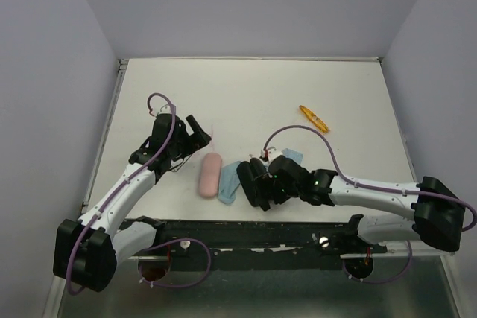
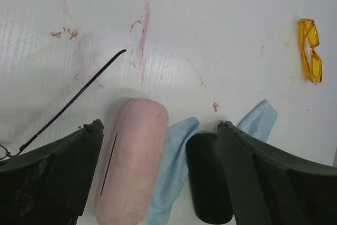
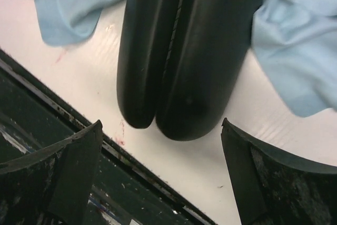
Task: Organize the sunglasses
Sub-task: Move the opened sunglasses case to the center of the board, then pick up the opened sunglasses case from the center of the board.
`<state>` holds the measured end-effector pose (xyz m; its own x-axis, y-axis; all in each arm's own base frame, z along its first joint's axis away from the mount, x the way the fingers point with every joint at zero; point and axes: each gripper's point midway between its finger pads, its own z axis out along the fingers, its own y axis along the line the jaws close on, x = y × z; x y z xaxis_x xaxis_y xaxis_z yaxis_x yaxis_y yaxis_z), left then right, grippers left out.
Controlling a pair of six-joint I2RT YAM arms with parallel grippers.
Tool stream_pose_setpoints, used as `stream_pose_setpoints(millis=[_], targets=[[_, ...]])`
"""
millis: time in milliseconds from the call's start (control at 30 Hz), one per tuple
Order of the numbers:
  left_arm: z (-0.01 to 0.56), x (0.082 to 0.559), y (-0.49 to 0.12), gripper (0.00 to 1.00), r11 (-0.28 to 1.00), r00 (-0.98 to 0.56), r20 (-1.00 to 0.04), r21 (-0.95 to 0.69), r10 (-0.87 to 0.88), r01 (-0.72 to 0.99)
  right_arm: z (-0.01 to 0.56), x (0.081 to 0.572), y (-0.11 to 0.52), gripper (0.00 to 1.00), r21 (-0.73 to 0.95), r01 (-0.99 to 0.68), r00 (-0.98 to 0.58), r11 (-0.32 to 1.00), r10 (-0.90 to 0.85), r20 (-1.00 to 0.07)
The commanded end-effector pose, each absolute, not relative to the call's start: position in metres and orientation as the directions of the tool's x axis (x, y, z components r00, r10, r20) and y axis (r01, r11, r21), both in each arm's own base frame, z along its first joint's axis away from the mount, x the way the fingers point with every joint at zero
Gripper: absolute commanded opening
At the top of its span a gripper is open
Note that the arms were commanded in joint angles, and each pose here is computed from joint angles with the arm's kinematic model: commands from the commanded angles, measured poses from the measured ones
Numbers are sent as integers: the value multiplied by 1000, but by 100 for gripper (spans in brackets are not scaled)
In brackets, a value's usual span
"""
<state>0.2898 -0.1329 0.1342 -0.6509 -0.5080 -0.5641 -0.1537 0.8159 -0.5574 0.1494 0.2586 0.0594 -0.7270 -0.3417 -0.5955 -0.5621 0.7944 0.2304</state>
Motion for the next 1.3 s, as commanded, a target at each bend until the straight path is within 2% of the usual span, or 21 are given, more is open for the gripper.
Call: stream_pose_setpoints(millis=[0,133,367,533,700,933,1133,1267], targets=[[141,290,-139,99,815,-653,-580,-571,-488,-102,45,140,255,99,140,-555,-727,820,-396,-560],[143,290,-143,99,809,-654,-584,-583,-481,-76,33,135,245,99,32,-529,-729,848,-434,-529],[142,290,-143,99,811,-654,-585,-581,-480,-76,20,135,235,94,-44,-486,-744,873,-439,-503],[143,291,-143,99,811,-652,-588,-581,-480,-73,22,160,244,83,-136,-458,-698,878,-451,-556],[144,289,-143,99,809,-652,-588,-584,-478,-66,28,175,266,79,-164,-526,-620,834,-508,-598],[149,288,-142,99,809,-638,-602,-585,-480,-55,45,189,290,75,-145,-587,-504,797,-500,-704],[150,287,-141,99,808,-635,-603,-586,-483,-59,52,204,301,73,-199,-622,-371,758,-508,-777],[150,288,-141,99,809,-633,-606,-585,-481,-55,57,211,304,60,-200,-609,-321,768,-469,-823]])
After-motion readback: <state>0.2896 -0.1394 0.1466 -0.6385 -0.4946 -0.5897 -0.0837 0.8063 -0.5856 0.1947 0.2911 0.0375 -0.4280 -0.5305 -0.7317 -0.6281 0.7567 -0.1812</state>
